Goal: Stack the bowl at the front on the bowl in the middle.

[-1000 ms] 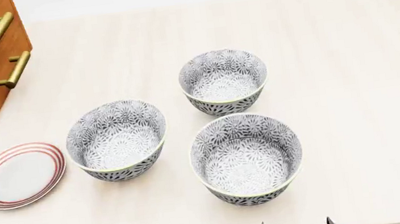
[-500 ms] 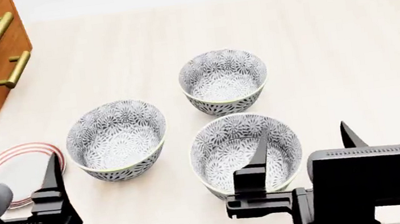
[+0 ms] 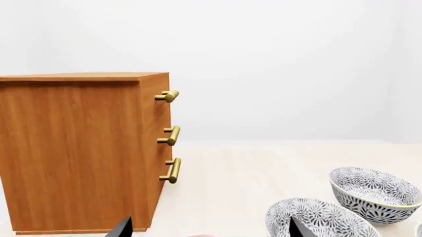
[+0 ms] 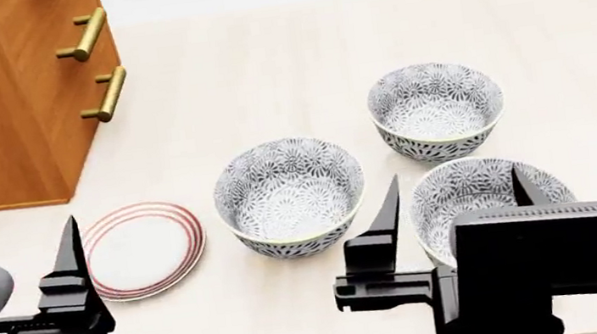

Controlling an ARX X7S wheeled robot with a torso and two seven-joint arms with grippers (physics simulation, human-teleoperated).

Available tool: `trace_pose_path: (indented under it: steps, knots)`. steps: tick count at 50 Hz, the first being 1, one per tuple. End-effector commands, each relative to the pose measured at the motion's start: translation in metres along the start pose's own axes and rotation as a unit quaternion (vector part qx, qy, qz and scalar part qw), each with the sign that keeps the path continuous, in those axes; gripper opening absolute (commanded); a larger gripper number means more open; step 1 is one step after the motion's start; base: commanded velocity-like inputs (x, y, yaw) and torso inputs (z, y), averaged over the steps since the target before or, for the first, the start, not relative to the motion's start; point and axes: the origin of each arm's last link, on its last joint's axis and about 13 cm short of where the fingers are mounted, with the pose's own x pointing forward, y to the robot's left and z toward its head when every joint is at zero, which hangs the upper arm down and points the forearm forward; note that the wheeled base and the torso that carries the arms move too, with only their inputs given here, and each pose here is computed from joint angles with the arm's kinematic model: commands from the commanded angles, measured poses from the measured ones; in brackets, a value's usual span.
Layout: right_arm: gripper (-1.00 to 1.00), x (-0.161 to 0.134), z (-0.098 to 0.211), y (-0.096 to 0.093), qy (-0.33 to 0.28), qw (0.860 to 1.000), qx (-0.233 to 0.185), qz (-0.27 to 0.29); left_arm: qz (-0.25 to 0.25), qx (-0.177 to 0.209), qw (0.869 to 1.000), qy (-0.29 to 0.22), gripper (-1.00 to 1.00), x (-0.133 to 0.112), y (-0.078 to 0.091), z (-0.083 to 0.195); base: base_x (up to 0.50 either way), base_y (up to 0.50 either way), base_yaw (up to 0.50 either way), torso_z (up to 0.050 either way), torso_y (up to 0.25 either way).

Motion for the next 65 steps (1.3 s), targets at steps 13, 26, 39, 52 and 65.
trace_pose_path:
  steps: [13, 26, 39, 52, 65]
  knots:
    - [1.0, -0.0013, -0.0058, 0.0027, -0.004, 1.0, -0.002, -0.002, -0.001, 0.003, 1.0, 0.0, 1.0, -0.0028, -0.0009, -0.0035, 0.0, 0.0, 0.0, 0.0, 0.0]
    - [1.0, -0.0021, -0.0073, 0.0035, -0.011, 1.0, -0.016, 0.005, -0.003, 0.004, 1.0, 0.002, 1.0, -0.0027, -0.0009, -0.0036, 0.0, -0.19, 0.0, 0.0, 0.0]
    - [1.0, 0.0014, -0.0074, 0.003, -0.004, 1.0, -0.022, -0.003, -0.004, 0.009, 1.0, 0.0, 1.0, -0.0001, -0.0021, -0.0034, 0.49, 0.0, 0.0, 0.0, 0.0]
    - [1.0, 0.0007, -0.0084, 0.0025, -0.001, 1.0, -0.022, -0.005, -0.005, 0.008, 1.0, 0.002, 1.0, -0.0015, -0.0026, -0.0043, 0.5, 0.0, 0.0, 0.0, 0.0]
    - [1.0, 0.0011, -0.0104, 0.0018, 0.004, 1.0, -0.02, -0.007, -0.004, 0.009, 1.0, 0.004, 1.0, -0.0025, -0.0027, -0.0057, 0.5, 0.0, 0.0, 0.0, 0.001]
